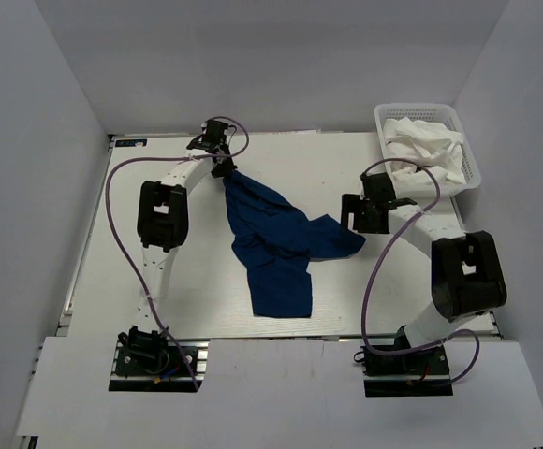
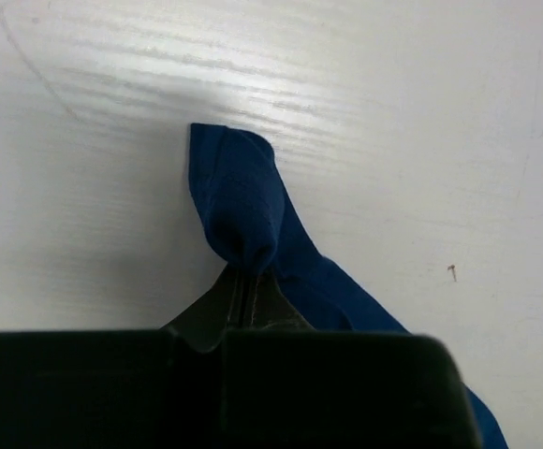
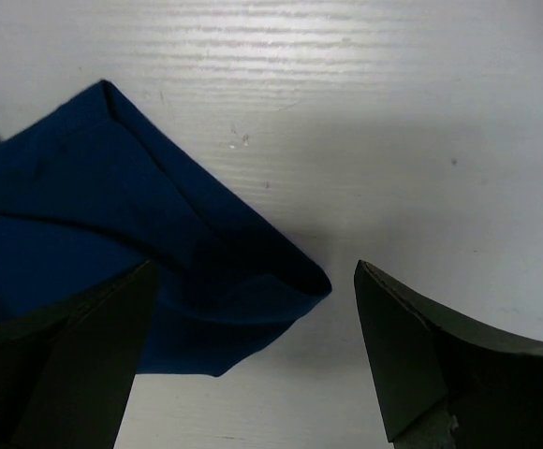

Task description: Fold and stack the t-shirts

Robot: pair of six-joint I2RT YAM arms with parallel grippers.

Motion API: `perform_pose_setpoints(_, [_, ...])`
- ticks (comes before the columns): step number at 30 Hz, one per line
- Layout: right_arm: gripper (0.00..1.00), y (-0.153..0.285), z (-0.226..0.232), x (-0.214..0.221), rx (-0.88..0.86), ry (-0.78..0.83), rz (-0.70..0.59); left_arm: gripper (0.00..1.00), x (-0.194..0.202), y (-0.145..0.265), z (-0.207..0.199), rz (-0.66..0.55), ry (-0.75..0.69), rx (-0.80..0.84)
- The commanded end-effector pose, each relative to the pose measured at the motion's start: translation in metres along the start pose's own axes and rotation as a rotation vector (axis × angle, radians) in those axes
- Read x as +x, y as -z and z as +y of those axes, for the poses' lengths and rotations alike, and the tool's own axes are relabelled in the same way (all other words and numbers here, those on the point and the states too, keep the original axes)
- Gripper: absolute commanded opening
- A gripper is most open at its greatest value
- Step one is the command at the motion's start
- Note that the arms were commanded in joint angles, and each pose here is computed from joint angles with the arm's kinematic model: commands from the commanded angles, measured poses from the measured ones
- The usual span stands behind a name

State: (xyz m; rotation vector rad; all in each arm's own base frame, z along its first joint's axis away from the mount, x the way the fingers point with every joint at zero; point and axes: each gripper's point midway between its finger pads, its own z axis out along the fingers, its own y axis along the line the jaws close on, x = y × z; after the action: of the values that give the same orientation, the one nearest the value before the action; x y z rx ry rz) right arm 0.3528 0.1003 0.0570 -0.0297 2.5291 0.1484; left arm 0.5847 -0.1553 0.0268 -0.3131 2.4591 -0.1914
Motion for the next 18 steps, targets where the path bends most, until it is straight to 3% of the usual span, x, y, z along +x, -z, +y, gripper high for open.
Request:
perform_pose_setpoints(1, [0.90, -0.014, 0.014, 0.011, -0.047, -0.010, 0.034, 0.00, 0.004, 0.023, 0.007, 0.002, -0.017, -0.015])
perform_pose_setpoints(6, [0.87, -0.026, 0.041, 0.025, -0.151, 0.012, 0.090, 0.00, -0.004, 0.055, 0.010, -0.062, -0.020, -0.003])
perform_pose_setpoints(9, [0.51, -0.028, 0.041, 0.035, -0.133, 0.026, 0.136, 0.00, 0.001, 0.069, 0.017, -0.062, -0.013, 0.005])
perform_pose_setpoints(10, [0.22, -0.027, 0.041, 0.041, -0.132, 0.031, 0.142, 0.00, -0.001, 0.072, 0.017, -0.071, -0.012, 0.010])
perform_pose_setpoints(11, [0.07, -0.026, 0.039, 0.041, -0.124, 0.032, 0.134, 0.00, -0.001, 0.076, 0.017, -0.074, -0.012, 0.012])
perform_pose_setpoints(12, [0.00, -0.023, 0.038, 0.044, -0.124, 0.032, 0.126, 0.00, -0.001, 0.080, 0.018, -0.075, -0.022, 0.012])
perform_pose_setpoints(16, [0.00, 0.001, 0.038, 0.012, -0.114, 0.053, -0.004, 0.00, -0.018, 0.117, 0.012, -0.154, -0.053, 0.035])
perform_pose_setpoints(18, [0.00, 0.034, 0.049, -0.025, -0.155, 0.063, -0.140, 0.00, -0.036, 0.154, 0.007, -0.233, -0.054, 0.073])
